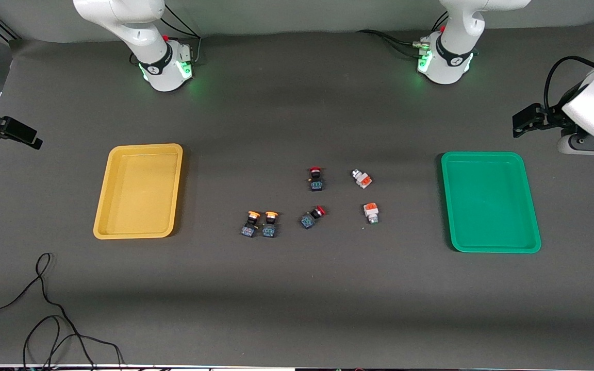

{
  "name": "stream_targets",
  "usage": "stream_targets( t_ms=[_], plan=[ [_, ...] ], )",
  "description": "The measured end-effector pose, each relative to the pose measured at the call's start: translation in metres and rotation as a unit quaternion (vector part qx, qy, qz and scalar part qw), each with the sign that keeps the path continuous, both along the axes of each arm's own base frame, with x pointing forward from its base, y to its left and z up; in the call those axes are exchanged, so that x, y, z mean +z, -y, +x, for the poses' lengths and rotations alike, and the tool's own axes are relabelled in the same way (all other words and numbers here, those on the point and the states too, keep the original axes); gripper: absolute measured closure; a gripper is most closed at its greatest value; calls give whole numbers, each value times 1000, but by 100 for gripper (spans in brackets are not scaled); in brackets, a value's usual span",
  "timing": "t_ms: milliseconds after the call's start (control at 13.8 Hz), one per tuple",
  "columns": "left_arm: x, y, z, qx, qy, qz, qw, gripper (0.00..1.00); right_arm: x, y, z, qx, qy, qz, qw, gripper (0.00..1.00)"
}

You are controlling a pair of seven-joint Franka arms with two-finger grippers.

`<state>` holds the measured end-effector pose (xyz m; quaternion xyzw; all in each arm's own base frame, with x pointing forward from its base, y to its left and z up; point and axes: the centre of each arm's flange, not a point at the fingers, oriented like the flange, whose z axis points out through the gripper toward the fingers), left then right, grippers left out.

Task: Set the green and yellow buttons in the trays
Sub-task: 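Move the left gripper toward a white-orange button switch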

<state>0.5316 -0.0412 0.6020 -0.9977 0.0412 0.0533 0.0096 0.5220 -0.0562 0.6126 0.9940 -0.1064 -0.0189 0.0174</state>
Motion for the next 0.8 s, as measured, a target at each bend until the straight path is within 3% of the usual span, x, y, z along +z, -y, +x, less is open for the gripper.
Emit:
stream_targets(
  t_ms=[797],
  plan=[
    [-1, 0, -1, 0, -4, 0, 1000, 0, 3, 8, 1, -8, 2, 0, 1000, 0]
  ],
)
